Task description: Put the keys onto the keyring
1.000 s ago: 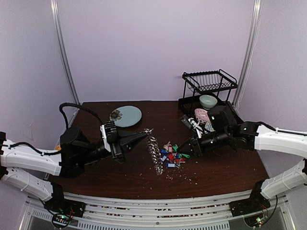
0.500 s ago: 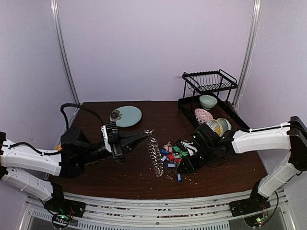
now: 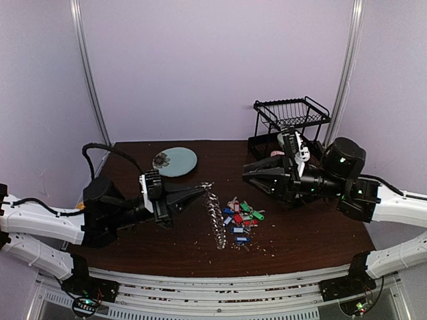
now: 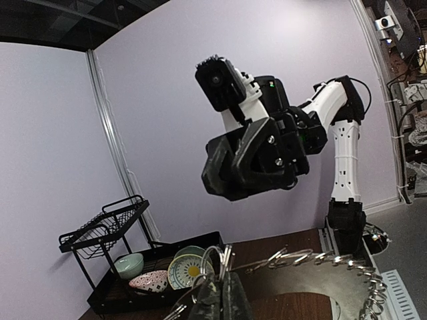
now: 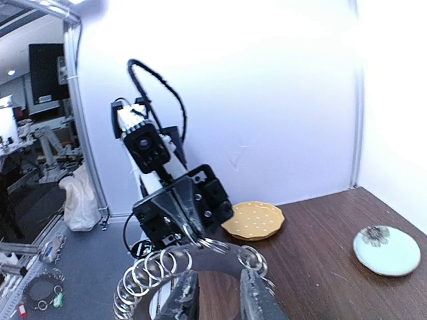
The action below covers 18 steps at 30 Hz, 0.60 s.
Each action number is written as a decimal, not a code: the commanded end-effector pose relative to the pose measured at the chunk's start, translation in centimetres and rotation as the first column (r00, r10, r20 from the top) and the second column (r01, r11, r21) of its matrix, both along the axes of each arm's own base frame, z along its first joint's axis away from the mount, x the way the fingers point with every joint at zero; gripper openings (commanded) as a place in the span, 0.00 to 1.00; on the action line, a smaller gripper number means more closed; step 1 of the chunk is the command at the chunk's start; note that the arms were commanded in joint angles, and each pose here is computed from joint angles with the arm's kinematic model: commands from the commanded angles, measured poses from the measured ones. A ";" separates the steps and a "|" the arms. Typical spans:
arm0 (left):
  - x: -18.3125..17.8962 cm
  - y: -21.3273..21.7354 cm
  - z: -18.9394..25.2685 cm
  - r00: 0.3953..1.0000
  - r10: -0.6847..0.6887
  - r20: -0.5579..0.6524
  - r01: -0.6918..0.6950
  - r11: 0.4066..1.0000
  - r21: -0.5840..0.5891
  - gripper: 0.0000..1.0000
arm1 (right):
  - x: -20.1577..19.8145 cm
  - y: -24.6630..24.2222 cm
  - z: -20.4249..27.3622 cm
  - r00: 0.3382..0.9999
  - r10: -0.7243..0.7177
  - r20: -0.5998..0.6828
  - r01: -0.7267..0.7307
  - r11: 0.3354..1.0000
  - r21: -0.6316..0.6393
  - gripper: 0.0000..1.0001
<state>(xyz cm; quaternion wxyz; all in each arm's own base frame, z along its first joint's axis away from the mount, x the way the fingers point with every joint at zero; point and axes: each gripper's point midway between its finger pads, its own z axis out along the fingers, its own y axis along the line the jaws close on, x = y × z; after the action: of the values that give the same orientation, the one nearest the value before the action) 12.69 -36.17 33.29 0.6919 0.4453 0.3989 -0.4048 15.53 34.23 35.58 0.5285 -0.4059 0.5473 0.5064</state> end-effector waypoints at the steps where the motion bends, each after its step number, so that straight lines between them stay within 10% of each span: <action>1: -1.0 0.7 3.5 0.999 -0.030 0.041 0.034 0.993 -0.111 0.00 | -2.6 2.5 2.1 0.971 0.164 0.171 -0.175 0.983 0.048 0.22; 18: -0.7 0.5 3.5 0.999 -0.011 0.049 0.016 0.995 -0.094 0.00 | -3.6 5.4 1.1 0.950 0.226 0.213 -0.229 0.973 -0.011 0.11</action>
<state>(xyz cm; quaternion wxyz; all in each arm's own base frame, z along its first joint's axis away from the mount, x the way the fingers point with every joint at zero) 12.48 -36.26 33.21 0.6881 0.4483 0.3982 -0.4086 12.28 39.24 35.37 0.5138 -0.5082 0.4554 0.5199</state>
